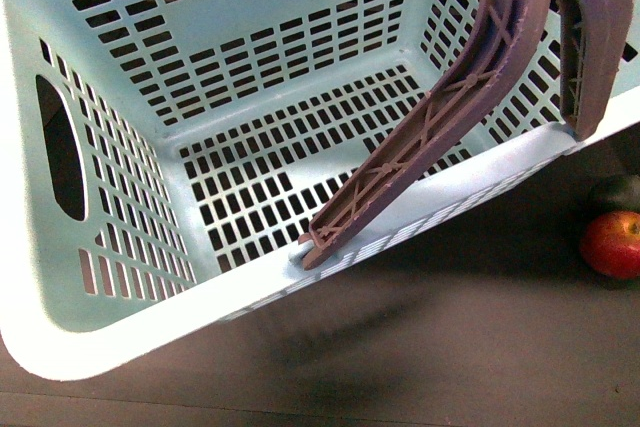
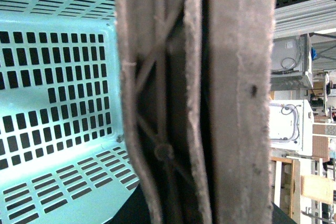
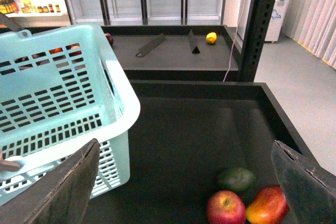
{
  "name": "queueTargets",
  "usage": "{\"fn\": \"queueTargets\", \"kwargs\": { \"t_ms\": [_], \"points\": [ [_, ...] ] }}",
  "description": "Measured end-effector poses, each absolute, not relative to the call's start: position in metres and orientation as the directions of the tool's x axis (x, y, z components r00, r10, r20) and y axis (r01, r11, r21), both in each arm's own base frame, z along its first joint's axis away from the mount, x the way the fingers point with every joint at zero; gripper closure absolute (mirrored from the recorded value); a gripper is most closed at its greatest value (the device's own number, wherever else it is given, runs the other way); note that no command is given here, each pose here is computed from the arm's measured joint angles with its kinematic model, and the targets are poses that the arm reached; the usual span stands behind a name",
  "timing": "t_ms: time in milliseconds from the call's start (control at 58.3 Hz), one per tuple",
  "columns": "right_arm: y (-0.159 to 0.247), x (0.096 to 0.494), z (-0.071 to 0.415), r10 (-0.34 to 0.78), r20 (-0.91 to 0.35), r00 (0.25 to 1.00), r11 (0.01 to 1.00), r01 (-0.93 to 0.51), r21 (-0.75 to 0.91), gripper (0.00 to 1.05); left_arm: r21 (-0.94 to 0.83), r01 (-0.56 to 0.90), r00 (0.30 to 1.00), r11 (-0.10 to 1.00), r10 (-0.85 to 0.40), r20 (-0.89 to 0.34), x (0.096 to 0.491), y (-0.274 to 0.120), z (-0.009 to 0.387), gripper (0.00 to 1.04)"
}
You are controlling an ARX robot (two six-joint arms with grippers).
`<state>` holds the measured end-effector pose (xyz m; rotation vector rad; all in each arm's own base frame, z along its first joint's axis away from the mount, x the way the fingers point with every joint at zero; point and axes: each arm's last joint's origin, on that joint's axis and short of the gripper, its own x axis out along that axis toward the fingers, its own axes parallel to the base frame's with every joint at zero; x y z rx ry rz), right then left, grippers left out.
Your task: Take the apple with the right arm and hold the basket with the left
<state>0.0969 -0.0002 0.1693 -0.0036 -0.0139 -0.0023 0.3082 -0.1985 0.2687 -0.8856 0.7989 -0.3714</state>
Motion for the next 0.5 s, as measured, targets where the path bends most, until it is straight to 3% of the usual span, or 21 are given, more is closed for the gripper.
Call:
{"fn": "queueTargets", "kwargs": {
  "t_ms": [497],
  "points": [
    [-0.0002, 0.0969, 0.1693, -0.002, 0.014, 1.0, 1.0, 0.002, -0.004, 0.09, -0.802, -0.022, 0.657, 0.597, -0.596, -0.462, 0.3076, -0.1994, 0.2687, 0.9]
  ]
}}
